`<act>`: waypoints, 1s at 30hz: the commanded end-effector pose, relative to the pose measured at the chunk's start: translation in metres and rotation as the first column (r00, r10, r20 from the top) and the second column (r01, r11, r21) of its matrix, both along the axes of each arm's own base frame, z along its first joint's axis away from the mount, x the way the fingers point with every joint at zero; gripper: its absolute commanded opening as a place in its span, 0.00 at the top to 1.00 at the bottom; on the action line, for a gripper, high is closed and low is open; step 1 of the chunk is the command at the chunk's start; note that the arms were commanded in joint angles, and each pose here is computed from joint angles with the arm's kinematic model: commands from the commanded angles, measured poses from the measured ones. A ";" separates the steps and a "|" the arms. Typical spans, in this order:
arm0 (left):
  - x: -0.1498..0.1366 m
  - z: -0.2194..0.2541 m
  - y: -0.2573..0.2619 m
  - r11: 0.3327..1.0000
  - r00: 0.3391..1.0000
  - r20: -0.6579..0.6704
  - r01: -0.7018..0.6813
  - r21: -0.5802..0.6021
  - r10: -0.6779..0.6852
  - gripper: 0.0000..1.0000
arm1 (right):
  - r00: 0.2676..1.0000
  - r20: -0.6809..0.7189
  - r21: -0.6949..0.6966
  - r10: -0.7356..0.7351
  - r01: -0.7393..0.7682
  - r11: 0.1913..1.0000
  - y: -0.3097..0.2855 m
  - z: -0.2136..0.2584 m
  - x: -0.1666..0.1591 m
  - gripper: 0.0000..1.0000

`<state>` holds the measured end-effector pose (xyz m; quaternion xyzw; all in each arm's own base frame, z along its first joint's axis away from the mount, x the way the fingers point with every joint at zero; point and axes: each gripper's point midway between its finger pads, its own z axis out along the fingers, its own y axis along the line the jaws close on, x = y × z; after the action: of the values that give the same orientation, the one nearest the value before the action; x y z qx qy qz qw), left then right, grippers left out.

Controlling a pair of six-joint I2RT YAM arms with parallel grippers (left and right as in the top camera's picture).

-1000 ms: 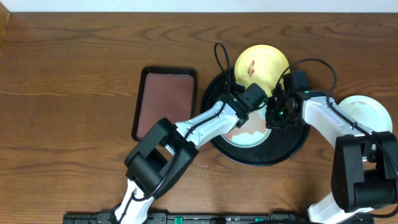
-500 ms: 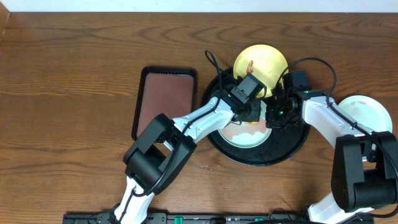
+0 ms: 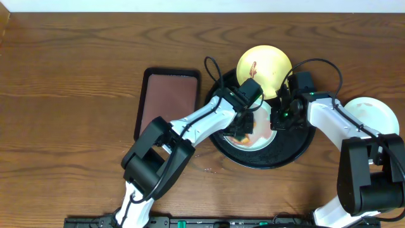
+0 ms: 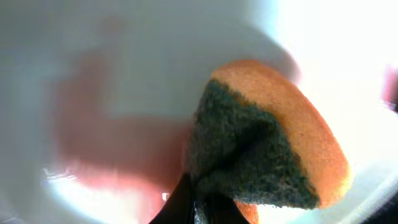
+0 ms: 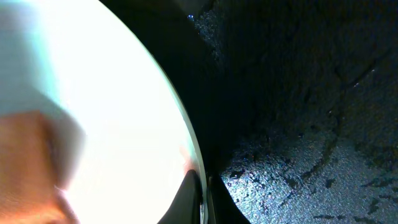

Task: Clean dirty plates on tray and stack at the side
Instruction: 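Scrub the pale green plate with the sponge while right gripper holds rim, then return the sponge to the water tray with the left gripper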

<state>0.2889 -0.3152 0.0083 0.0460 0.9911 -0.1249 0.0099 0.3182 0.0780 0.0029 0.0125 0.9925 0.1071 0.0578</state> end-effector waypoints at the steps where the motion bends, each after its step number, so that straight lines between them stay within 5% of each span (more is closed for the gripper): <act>1: 0.046 -0.010 0.083 0.933 0.970 0.228 -0.153 0.327 0.079 0.93 | 0.999 -0.050 -0.064 0.018 -0.021 0.998 -0.009 -0.015 -0.010 0.99; 5: 0.069 0.007 0.102 0.899 0.934 0.349 -0.214 0.382 0.074 0.93 | 0.999 -0.049 -0.065 0.018 -0.021 0.998 -0.009 -0.015 -0.010 0.99; 11: 0.088 0.026 0.087 0.927 0.907 0.418 -0.113 0.358 -0.051 0.93 | 0.998 -0.050 -0.106 0.031 -0.036 0.994 -0.016 -0.016 -0.011 0.99; 23: 0.118 0.149 0.094 0.969 0.757 0.646 -0.221 0.108 0.101 0.92 | 0.998 -0.056 -0.111 0.029 -0.036 0.993 -0.017 -0.017 -0.013 0.99; 30: 0.090 0.160 0.141 0.965 0.840 0.522 -0.238 0.110 0.148 0.92 | 0.998 -0.047 -0.067 0.035 -0.038 0.997 -0.009 -0.014 -0.009 0.99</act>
<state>0.3873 -0.1952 0.1720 -0.0145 0.9475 -0.0120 0.3193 0.3175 0.0775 0.0034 0.0077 0.9931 0.1028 0.0561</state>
